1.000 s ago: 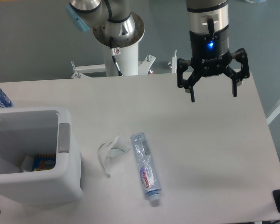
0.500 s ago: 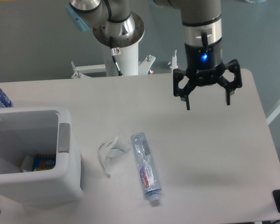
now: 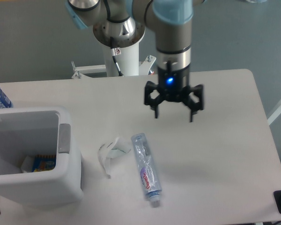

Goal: Place the trash in the trash can
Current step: 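Move the open gripper down toward the crumpled clear plastic bag, then lower the gripper onto the plastic bag and close on it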

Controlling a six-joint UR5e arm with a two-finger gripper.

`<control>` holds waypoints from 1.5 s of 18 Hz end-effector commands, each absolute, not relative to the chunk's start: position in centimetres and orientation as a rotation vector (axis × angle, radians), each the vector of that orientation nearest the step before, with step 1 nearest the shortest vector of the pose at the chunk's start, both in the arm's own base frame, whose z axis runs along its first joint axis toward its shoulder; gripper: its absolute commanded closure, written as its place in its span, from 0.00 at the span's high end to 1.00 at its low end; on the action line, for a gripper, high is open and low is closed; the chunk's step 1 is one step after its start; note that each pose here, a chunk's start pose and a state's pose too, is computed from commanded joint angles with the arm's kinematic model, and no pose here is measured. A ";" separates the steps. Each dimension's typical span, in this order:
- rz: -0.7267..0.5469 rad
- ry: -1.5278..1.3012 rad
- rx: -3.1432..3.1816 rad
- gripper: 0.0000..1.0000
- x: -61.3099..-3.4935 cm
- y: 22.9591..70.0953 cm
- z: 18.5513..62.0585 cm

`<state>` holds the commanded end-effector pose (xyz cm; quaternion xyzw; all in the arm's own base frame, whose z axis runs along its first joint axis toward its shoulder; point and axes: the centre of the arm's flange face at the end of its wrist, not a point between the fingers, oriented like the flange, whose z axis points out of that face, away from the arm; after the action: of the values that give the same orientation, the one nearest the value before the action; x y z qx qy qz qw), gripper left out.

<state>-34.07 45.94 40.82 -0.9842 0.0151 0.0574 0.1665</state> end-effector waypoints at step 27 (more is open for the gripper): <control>-0.167 -0.069 -2.938 0.02 -26.1 51.7 24.6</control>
<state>-26.12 51.71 24.62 -0.9932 -0.0232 -0.0564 0.0987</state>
